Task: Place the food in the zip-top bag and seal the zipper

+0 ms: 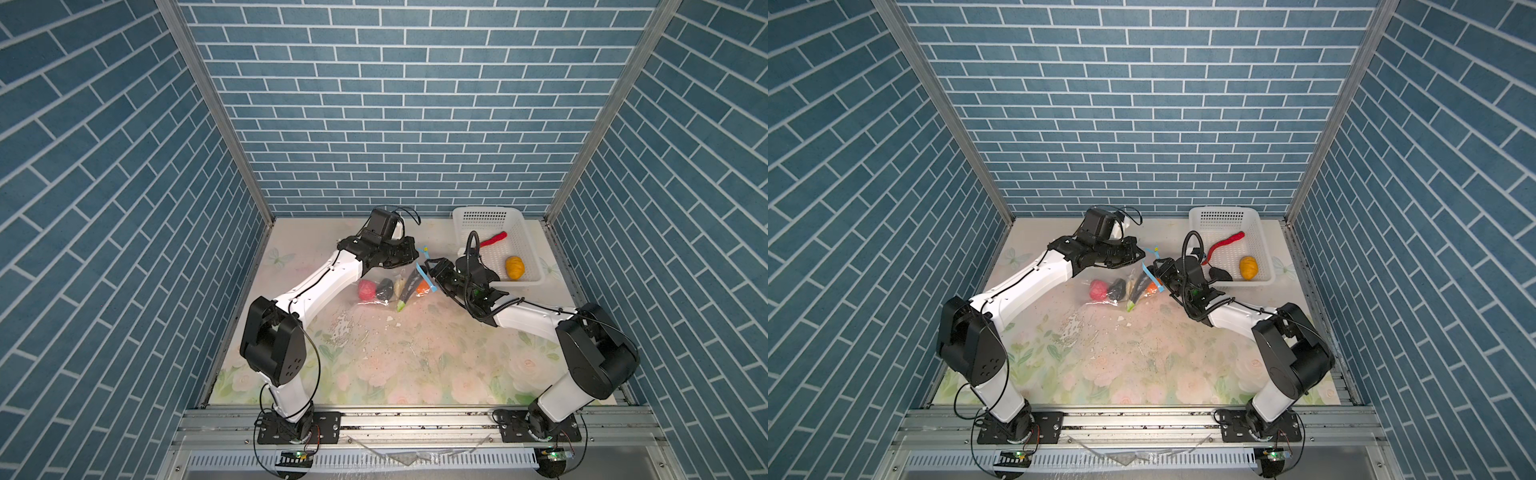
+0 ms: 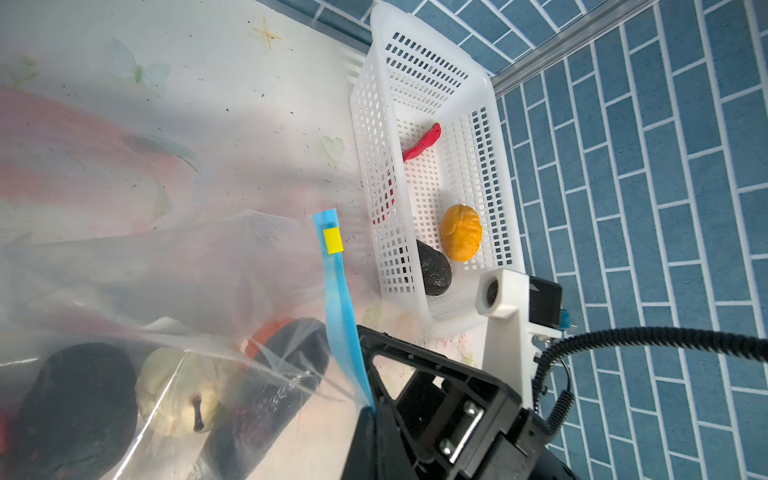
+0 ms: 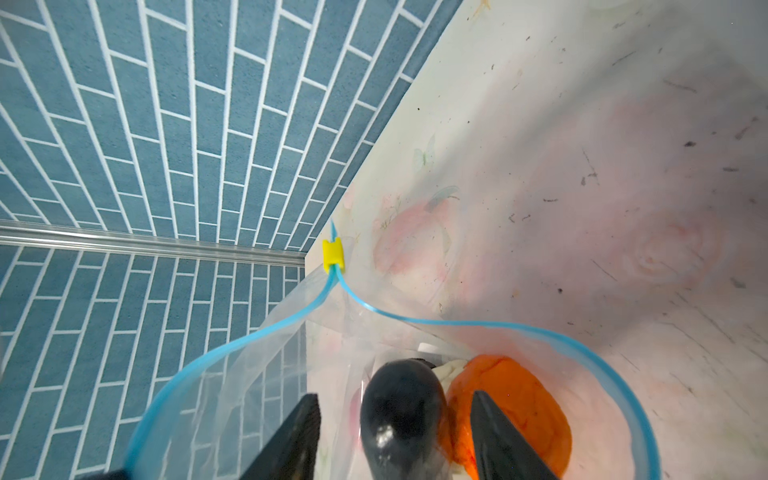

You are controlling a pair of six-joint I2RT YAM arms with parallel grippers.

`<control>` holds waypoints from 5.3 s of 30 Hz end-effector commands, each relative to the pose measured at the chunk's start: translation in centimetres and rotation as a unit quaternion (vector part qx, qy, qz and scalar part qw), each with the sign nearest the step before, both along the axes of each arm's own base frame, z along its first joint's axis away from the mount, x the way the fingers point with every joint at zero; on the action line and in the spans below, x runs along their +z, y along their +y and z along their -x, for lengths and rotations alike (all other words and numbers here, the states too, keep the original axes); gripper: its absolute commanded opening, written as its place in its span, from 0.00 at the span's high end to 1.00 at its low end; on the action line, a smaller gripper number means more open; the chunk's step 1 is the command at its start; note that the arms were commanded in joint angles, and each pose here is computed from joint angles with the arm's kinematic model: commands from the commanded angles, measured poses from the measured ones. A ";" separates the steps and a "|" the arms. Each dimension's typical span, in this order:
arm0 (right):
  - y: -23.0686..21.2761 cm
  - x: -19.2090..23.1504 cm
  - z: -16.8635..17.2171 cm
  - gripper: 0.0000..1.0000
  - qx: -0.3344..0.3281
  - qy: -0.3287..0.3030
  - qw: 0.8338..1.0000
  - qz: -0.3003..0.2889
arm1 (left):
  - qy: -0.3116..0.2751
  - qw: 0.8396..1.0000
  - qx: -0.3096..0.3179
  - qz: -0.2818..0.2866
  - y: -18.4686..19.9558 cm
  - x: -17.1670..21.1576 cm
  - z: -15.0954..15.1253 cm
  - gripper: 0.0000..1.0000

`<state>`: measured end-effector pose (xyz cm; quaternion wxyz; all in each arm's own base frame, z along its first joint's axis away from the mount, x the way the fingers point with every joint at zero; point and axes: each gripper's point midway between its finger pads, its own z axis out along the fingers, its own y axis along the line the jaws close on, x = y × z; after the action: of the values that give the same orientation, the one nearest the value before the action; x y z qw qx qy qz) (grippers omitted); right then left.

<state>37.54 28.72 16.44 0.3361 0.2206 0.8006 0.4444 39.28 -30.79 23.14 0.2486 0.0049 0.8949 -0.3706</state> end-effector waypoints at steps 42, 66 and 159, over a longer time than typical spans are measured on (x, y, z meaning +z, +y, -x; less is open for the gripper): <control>-0.7 1.5 -1.1 0.91 0.141 0.035 0.989 0.007 | -0.040 0.999 0.018 0.023 2.7 4.6 1.2 1.00; 1.9 15.0 0.3 0.99 0.199 -0.093 0.972 0.085 | -0.096 0.993 0.066 0.034 6.9 9.9 0.7 1.00; 5.8 6.4 1.0 0.93 0.142 -0.048 0.988 0.044 | -0.074 0.994 0.000 -0.083 6.7 5.7 3.2 1.00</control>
<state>36.18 36.33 21.24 0.2798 0.0507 0.8424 0.4578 35.74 -22.21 27.73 0.3030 0.0356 0.9102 -0.2800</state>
